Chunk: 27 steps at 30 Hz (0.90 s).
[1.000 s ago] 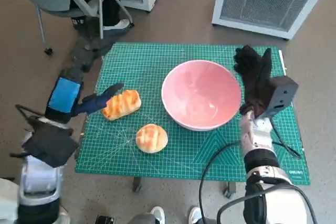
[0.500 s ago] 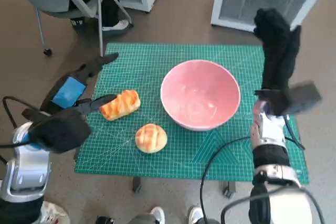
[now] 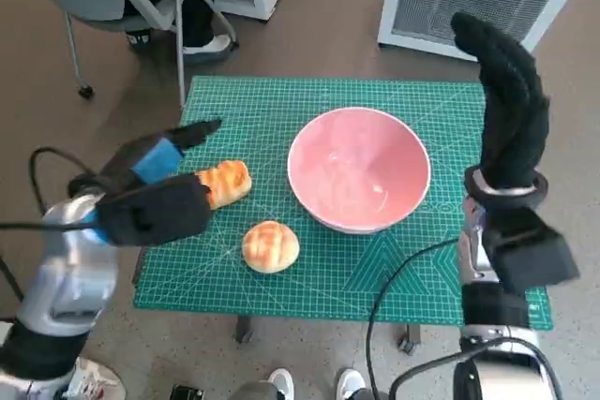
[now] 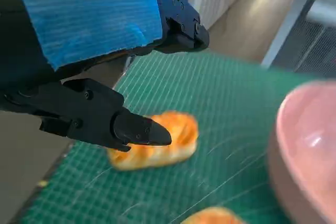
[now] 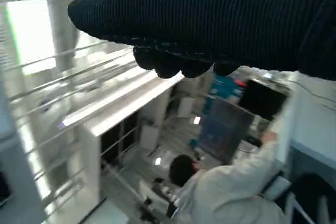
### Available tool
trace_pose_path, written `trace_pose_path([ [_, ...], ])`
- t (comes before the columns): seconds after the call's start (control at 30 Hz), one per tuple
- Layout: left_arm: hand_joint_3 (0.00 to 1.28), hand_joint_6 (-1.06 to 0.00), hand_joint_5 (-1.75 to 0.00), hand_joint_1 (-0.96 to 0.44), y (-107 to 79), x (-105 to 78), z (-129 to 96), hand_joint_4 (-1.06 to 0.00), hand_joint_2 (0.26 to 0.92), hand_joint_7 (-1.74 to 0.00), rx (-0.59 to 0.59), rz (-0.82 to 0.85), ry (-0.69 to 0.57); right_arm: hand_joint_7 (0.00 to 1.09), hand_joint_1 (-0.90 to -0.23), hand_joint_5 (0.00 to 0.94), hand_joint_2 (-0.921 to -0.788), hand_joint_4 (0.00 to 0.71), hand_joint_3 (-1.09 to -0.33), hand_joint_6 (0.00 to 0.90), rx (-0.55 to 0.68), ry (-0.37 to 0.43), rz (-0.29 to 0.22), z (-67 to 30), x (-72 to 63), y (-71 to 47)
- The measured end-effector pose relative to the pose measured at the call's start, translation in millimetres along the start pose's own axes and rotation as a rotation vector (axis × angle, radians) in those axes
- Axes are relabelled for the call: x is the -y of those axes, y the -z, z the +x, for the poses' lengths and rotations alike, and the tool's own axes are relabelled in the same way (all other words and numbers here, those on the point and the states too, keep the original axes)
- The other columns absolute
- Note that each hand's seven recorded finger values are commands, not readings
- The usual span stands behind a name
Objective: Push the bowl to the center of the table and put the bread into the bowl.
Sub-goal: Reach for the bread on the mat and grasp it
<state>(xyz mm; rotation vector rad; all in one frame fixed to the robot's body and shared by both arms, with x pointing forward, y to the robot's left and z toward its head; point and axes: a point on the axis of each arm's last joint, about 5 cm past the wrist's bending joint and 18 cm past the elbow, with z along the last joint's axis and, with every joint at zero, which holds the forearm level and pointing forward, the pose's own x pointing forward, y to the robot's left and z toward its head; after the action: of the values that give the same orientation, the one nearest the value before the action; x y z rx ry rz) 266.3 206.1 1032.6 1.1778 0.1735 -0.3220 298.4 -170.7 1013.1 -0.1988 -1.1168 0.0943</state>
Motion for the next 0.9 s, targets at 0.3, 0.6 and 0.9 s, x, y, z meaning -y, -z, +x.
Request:
trace_pose_path([
  [0.3, 0.02, -0.32, 0.0, -0.4, -0.5, 8.1, 22, -0.21, 0.921, 0.0, -0.048, 0.056, 0.09, 0.69, -0.517, 0.012, -0.921, 0.418, -0.627, 0.057, 0.007, -0.008, -0.042, -4.0, -2.4, -10.0],
  [0.6, 0.04, -0.32, 0.0, -0.45, 1.9, 21.8, 46, -0.22, 0.921, 0.0, -0.099, 0.095, 0.177, 0.7, -0.514, 0.011, -0.921, 0.418, -0.631, 0.051, 0.012, -0.02, -0.022, -4.0, -8.3, -14.0],
  [0.9, 0.02, -0.4, -0.35, -0.32, 10.0, 33.9, 65, -0.4, 0.92, -0.02, -0.147, 0.08, 0.216, 0.72, -0.5, 0.01, -0.921, 0.419, -0.625, 0.046, 0.009, -0.025, -0.002, -7.7, -11.5, -16.0],
])
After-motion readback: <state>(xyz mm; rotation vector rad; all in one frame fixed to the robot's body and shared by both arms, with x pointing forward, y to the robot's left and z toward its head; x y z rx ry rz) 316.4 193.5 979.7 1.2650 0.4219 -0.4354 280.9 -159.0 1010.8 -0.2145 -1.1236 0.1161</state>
